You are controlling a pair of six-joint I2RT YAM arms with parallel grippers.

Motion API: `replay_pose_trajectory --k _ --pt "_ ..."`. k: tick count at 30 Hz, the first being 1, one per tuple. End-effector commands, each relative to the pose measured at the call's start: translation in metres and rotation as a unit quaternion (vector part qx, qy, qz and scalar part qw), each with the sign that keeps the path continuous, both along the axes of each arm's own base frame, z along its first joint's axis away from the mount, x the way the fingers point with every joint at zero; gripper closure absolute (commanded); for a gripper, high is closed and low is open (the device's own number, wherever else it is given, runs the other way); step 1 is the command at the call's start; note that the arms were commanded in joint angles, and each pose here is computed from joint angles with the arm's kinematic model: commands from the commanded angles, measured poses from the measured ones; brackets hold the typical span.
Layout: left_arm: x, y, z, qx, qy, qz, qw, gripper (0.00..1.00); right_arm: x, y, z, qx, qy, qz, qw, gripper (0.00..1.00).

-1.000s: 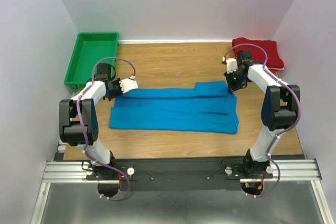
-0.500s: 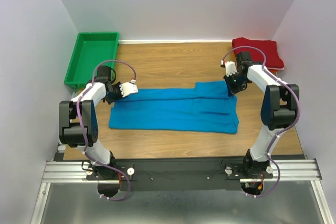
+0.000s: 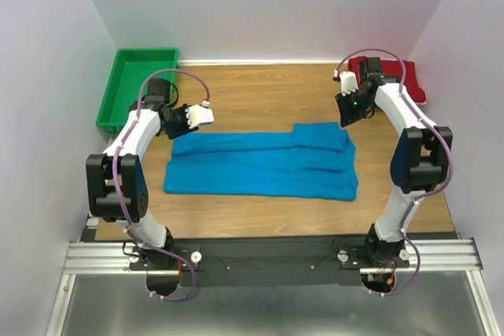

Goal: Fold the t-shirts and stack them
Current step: Fold the tshirt

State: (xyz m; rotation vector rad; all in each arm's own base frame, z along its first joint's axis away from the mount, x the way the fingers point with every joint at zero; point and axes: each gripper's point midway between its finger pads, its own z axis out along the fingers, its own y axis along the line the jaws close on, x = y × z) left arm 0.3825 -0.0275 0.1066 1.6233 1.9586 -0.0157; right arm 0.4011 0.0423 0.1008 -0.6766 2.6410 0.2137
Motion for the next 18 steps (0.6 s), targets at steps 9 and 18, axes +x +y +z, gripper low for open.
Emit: replay_pose_trajectory --k 9,18 --pt "0.024 -0.073 0.004 -0.093 0.013 -0.003 0.996 0.58 0.044 0.019 -0.047 0.046 0.053 -0.035 0.997 0.57" --pt "0.041 -0.208 0.02 -0.26 0.101 0.004 0.96 0.57 0.049 0.02 -0.06 0.049 0.065 -0.042 0.996 0.51"
